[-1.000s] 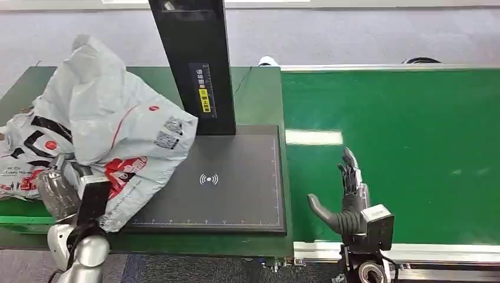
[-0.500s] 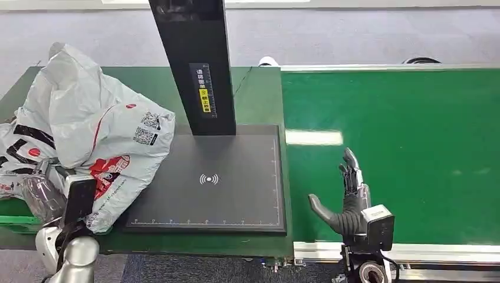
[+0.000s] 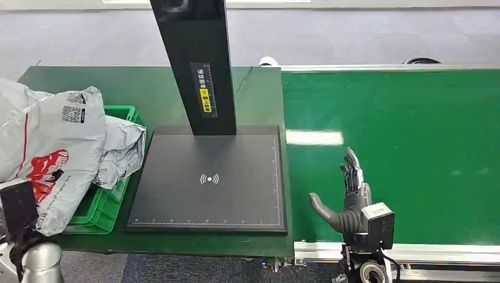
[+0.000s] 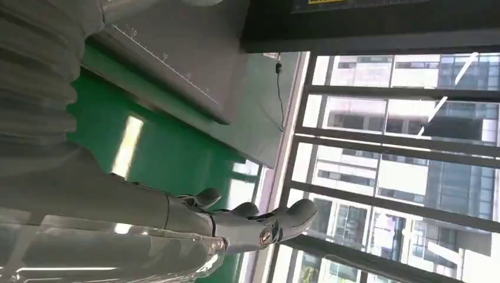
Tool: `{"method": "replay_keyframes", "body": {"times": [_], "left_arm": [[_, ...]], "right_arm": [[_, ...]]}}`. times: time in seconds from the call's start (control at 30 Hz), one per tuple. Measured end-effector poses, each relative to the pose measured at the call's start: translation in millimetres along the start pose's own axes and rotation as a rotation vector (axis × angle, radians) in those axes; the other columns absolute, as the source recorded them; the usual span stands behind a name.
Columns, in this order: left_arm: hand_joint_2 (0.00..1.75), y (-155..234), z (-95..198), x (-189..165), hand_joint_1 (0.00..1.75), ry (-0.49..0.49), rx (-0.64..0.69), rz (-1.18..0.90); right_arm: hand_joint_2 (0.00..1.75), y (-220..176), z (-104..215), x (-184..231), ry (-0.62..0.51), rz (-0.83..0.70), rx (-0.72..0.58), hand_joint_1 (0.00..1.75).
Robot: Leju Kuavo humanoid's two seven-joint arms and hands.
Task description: Moved the parcel from conveyor to table for the left to box.
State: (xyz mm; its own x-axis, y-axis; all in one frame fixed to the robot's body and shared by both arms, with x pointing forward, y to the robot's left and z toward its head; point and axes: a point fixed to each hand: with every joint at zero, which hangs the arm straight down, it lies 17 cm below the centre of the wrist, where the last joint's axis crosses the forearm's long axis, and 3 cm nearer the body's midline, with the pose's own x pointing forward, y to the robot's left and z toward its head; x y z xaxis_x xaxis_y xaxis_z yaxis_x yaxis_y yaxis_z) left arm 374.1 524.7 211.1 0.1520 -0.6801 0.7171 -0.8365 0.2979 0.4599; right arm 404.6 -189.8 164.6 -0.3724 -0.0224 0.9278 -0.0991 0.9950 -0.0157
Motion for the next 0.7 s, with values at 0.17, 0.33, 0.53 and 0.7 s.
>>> {"method": "replay_keyframes", "body": {"times": [0.17, 0.33, 0.53, 0.7], "left_arm": [[1.75, -11, -19, -3, 1.75, -0.016, -0.015, -0.051], [1.75, -29, -33, -13, 1.75, 0.026, -0.070, -0.088], [1.75, -59, -37, -35, 1.75, 0.093, -0.187, -0.134], [1.75, -87, -31, -37, 1.75, 0.097, -0.306, -0.146]], "right_arm": [[1.75, 0, 0, 0, 0.001, 0.000, -0.001, 0.00], [1.75, 0, 0, 0, 0.000, 0.000, -0.001, 0.00], [1.75, -1, 0, 0, 0.000, 0.001, -0.001, 0.00], [1.75, -1, -1, 0, 0.000, 0.002, -0.001, 0.00]]}}
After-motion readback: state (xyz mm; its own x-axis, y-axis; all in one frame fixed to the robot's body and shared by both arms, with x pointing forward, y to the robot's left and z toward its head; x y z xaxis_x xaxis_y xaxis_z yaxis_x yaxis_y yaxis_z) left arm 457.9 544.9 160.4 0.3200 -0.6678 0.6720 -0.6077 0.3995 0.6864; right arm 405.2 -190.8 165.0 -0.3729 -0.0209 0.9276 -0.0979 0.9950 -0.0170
